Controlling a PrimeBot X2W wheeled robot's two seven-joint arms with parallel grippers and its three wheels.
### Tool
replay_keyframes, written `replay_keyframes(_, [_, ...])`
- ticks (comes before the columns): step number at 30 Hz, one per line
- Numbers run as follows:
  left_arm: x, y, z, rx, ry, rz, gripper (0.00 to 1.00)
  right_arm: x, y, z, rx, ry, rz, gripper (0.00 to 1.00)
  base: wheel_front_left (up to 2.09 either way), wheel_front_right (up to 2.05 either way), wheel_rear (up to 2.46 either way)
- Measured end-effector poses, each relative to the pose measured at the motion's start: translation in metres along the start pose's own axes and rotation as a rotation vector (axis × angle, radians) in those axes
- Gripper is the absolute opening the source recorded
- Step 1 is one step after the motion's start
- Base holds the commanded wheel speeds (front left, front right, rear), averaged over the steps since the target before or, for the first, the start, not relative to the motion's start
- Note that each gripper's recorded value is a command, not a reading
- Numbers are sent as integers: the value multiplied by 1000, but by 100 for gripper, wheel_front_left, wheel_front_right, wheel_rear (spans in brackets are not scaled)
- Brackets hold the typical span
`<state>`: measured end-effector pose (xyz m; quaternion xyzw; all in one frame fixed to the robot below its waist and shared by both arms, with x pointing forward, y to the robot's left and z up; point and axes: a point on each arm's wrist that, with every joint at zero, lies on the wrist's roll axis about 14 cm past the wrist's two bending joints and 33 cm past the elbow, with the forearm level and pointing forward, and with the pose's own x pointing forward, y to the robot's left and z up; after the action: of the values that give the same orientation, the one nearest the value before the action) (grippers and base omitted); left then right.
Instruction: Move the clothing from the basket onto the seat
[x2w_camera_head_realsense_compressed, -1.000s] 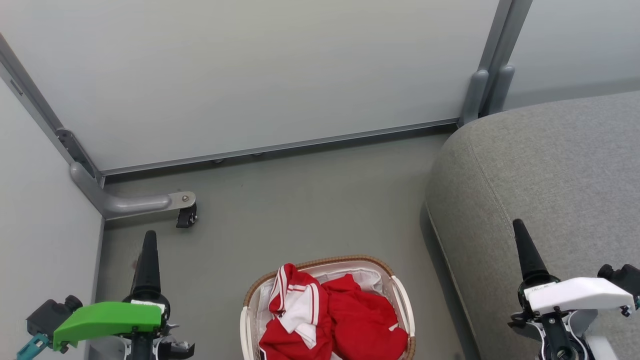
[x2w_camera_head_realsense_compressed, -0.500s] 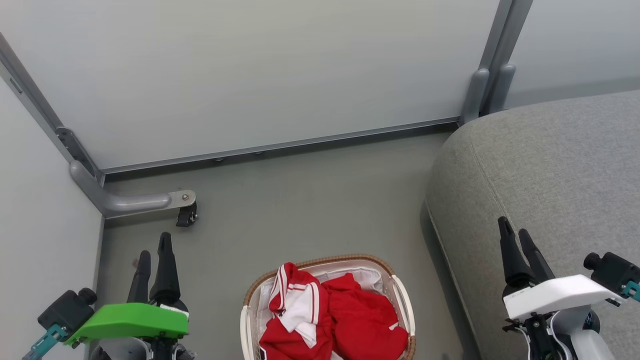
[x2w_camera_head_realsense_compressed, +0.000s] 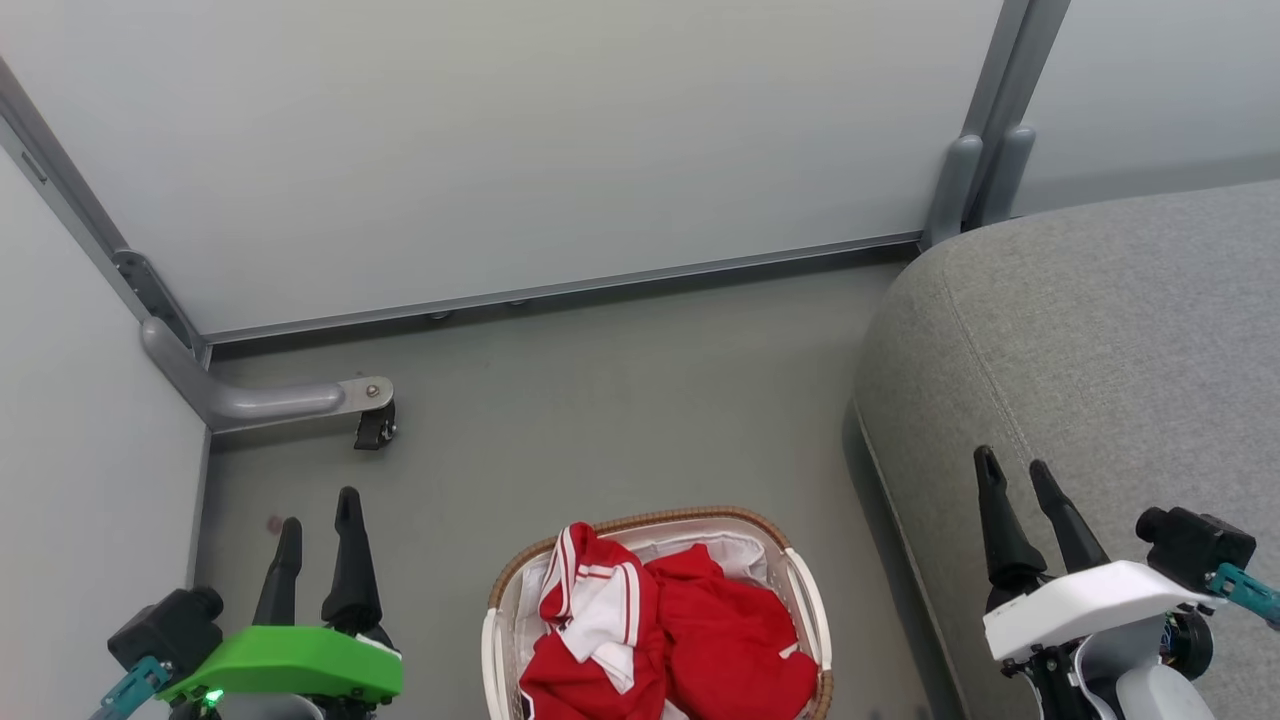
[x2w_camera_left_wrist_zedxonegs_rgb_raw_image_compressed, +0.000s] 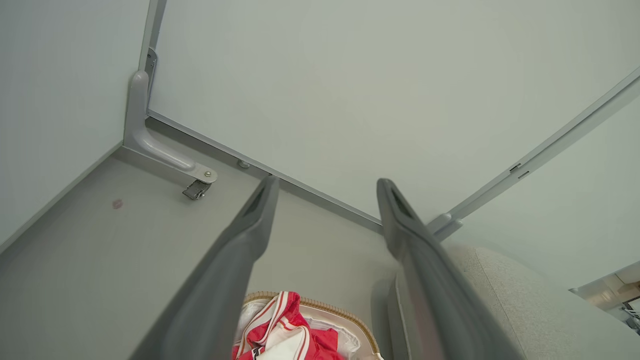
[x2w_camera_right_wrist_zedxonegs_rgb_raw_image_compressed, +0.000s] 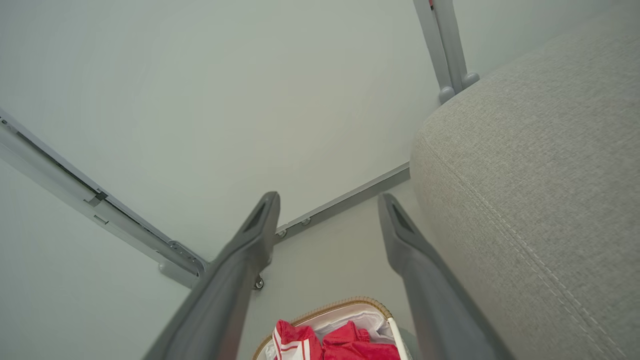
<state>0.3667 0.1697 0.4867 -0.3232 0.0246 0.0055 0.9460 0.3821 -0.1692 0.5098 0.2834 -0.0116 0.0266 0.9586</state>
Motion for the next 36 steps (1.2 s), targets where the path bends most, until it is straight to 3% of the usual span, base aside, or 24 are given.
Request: replay_keyframes(36, [-14,15,-26,279,48,10,100,-3,17,-23,-379,40,103,100,0,0,0])
